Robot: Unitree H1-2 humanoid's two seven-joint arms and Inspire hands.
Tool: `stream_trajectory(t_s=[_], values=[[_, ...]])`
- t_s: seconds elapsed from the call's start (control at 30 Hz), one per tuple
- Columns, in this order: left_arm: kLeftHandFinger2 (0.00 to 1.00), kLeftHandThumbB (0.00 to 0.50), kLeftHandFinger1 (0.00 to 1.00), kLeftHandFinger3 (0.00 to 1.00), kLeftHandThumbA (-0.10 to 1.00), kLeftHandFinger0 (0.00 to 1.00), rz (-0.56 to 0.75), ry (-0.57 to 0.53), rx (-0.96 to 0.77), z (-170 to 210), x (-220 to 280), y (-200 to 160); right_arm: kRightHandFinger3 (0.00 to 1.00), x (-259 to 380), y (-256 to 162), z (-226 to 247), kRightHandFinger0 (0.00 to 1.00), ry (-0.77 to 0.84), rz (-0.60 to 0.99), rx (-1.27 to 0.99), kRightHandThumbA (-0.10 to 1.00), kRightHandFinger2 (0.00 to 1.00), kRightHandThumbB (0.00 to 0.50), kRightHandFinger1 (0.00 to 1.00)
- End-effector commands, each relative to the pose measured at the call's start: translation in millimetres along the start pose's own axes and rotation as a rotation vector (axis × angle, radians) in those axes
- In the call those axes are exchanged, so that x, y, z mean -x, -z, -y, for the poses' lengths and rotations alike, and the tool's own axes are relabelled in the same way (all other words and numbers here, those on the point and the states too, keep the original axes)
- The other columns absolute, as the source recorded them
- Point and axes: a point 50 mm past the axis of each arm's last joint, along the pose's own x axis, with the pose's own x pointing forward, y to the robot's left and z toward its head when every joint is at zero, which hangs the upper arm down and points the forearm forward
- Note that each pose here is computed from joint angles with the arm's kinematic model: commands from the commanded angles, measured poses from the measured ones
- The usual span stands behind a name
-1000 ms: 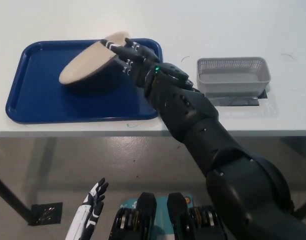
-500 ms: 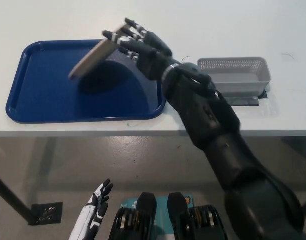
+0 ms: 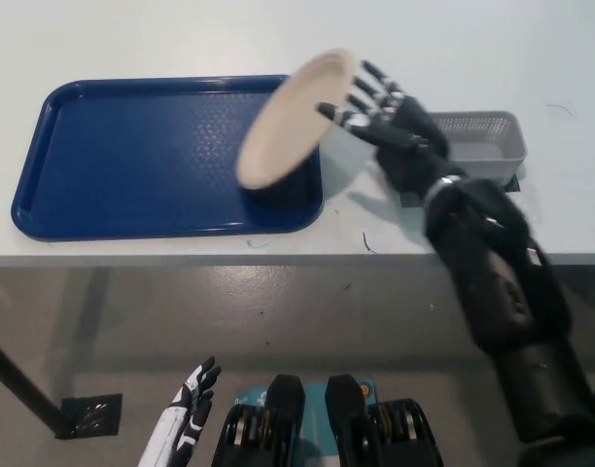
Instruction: Use the right hand to pick up a plate from a leveled surface and place it into a tray on the left side
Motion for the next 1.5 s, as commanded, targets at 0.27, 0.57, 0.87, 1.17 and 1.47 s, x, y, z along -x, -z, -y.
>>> stream_trajectory(t_s=[0.27, 0.57, 0.87, 1.17, 1.47], values=[[1.00, 0.205, 1.00, 1.00, 1.00, 1.00, 0.059, 0.035, -0.045, -8.1, -1.0, -8.0, 1.00, 272.0, -229.4, -123.9, 1.00, -0.664, 1.079, 0.532, 1.00, 1.00, 0.418, 1.00], [1.00, 0.203, 1.00, 1.00, 1.00, 1.00, 0.065, 0.032, -0.042, -9.4, -1.6, -9.1, 1.00, 265.6, -225.4, -100.6, 1.00, -0.598, 0.971, 0.460, 1.00, 1.00, 0.334, 1.00], [1.00, 0.208, 1.00, 1.00, 1.00, 1.00, 0.068, 0.045, -0.052, -6.1, -3.0, -8.9, 1.00, 297.3, -205.7, -46.9, 1.00, -0.573, 0.971, 0.481, 1.00, 1.00, 0.410, 1.00], [1.00, 0.219, 1.00, 1.00, 1.00, 1.00, 0.057, 0.049, -0.025, -3.2, -8.0, -8.8, 1.00, 394.8, -41.4, -9.8, 1.00, -0.459, 0.814, 0.224, 1.00, 1.00, 0.470, 1.00], [1.00, 0.204, 1.00, 1.00, 1.00, 1.00, 0.059, 0.042, -0.019, 3.0, 6.7, -5.3, 1.00, 407.8, 62.1, 4.3, 1.00, -0.138, 0.407, 0.500, 1.00, 1.00, 0.356, 1.00]])
